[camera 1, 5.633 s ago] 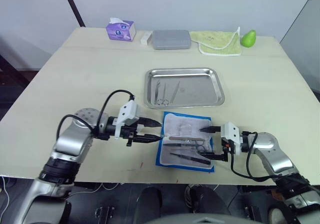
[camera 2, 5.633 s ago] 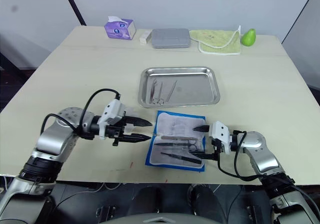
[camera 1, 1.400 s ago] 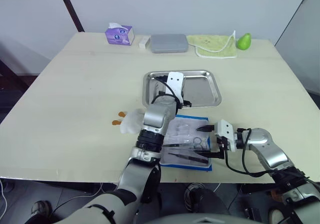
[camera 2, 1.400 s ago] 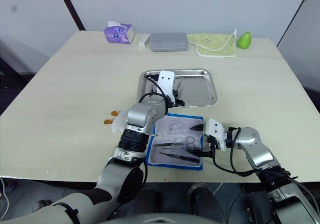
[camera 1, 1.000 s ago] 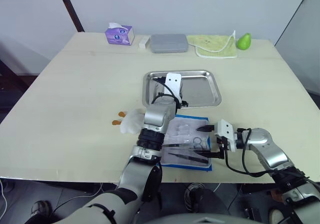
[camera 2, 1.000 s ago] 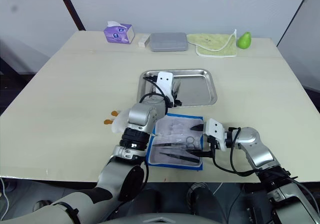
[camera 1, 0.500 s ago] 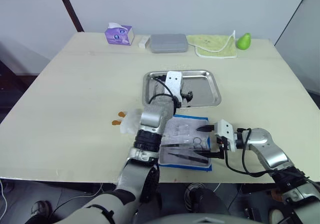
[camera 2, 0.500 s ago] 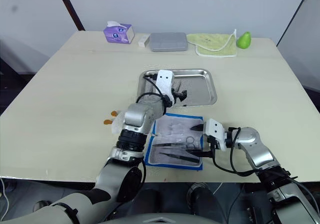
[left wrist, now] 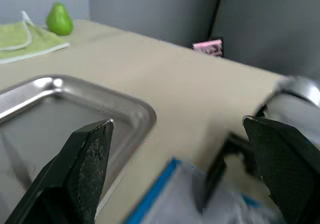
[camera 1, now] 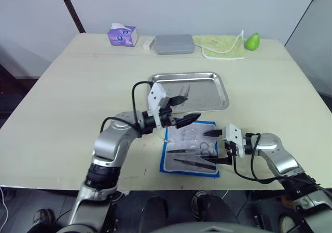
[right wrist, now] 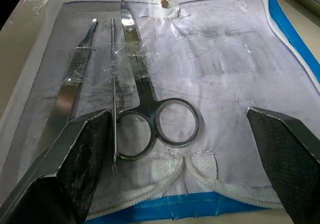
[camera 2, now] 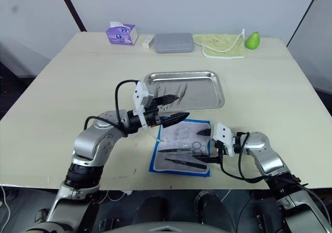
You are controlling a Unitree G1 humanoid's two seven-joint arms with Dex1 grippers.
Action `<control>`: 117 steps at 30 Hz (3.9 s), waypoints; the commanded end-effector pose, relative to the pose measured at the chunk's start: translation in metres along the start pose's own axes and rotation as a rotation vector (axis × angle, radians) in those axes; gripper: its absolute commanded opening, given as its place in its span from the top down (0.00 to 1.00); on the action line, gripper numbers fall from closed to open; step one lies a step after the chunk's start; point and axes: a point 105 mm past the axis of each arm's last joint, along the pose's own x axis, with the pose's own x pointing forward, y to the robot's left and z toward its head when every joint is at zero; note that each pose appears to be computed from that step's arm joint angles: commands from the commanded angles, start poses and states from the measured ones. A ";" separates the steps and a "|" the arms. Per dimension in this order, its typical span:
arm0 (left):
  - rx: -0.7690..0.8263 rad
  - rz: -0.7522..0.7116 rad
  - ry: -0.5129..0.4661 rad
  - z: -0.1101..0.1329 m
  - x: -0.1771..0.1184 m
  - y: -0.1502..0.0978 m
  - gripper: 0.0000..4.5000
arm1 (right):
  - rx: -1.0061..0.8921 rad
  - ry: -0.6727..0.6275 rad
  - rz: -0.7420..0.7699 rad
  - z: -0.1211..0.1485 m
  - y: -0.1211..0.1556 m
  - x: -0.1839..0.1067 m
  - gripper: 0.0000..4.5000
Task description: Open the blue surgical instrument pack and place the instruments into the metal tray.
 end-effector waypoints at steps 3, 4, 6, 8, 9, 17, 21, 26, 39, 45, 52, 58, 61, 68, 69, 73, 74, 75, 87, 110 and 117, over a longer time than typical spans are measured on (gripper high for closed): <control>0.044 -0.118 -0.062 0.008 -0.025 -0.014 0.02 | 0.182 0.183 -0.009 -0.058 0.019 -0.013 0.00; 0.046 -0.121 -0.068 0.008 -0.030 -0.014 0.02 | 0.181 0.179 -0.012 -0.057 0.019 -0.014 0.00; 0.028 -0.161 -0.048 0.000 -0.051 -0.016 0.02 | 0.178 0.162 -0.018 -0.054 0.018 -0.016 0.00; 0.013 -0.194 -0.017 -0.009 -0.071 -0.019 0.02 | 0.177 0.142 -0.023 -0.051 0.017 -0.017 0.00; 0.011 -0.191 0.000 -0.014 -0.082 -0.019 0.02 | 0.173 0.129 -0.022 -0.048 0.017 -0.017 0.00; -0.018 -0.176 0.085 -0.034 -0.136 -0.016 0.02 | 0.183 0.003 -0.034 -0.024 0.013 -0.021 0.00; -0.002 -0.157 0.113 -0.035 -0.152 -0.013 0.02 | 0.168 -0.031 -0.034 -0.013 0.016 -0.031 0.00; 0.016 -0.158 0.116 -0.032 -0.156 -0.013 0.02 | 0.137 -0.063 -0.071 0.007 0.024 -0.059 0.00; 0.044 -0.219 0.122 -0.029 -0.144 -0.013 0.02 | 0.096 -0.055 -0.237 0.064 0.054 -0.146 0.00; 0.083 -0.295 0.142 -0.028 -0.131 -0.014 0.02 | 0.047 -0.024 -0.269 0.104 0.063 -0.178 0.00; 0.140 -0.385 0.165 -0.029 -0.109 -0.017 0.02 | 0.032 0.007 -0.254 0.128 0.072 -0.191 0.00; 0.192 -0.430 0.188 -0.041 -0.076 -0.016 0.02 | 0.036 0.011 -0.236 0.128 0.073 -0.184 0.00; 0.210 -0.446 0.208 -0.051 -0.061 -0.016 0.02 | 0.037 0.017 -0.227 0.125 0.074 -0.179 0.00; 0.257 -0.486 0.230 -0.065 -0.037 -0.012 0.02 | 0.043 0.008 -0.221 0.125 0.075 -0.174 0.00; 0.255 -0.493 0.232 -0.067 -0.036 -0.012 0.02 | 0.043 0.007 -0.219 0.125 0.075 -0.174 0.00; 0.281 -0.510 0.258 -0.078 -0.034 -0.009 0.02 | 0.043 0.003 -0.214 0.126 0.077 -0.170 0.00; 0.291 -0.518 0.268 -0.081 -0.033 -0.009 0.02 | 0.043 0.002 -0.213 0.126 0.077 -0.169 0.00; 0.297 -0.525 0.274 -0.083 -0.033 -0.009 0.02 | 0.043 0.001 -0.212 0.126 0.078 -0.169 0.00; 0.291 -0.561 0.334 -0.111 -0.034 -0.013 0.02 | 0.044 -0.023 -0.199 0.126 0.076 -0.159 0.00; 0.288 -0.553 0.336 -0.108 -0.036 -0.019 0.00 | -0.012 0.144 -0.224 0.079 0.022 -0.057 0.13; 0.288 -0.548 0.338 -0.103 -0.037 -0.019 0.00 | -0.072 0.209 -0.208 0.067 0.010 -0.034 0.28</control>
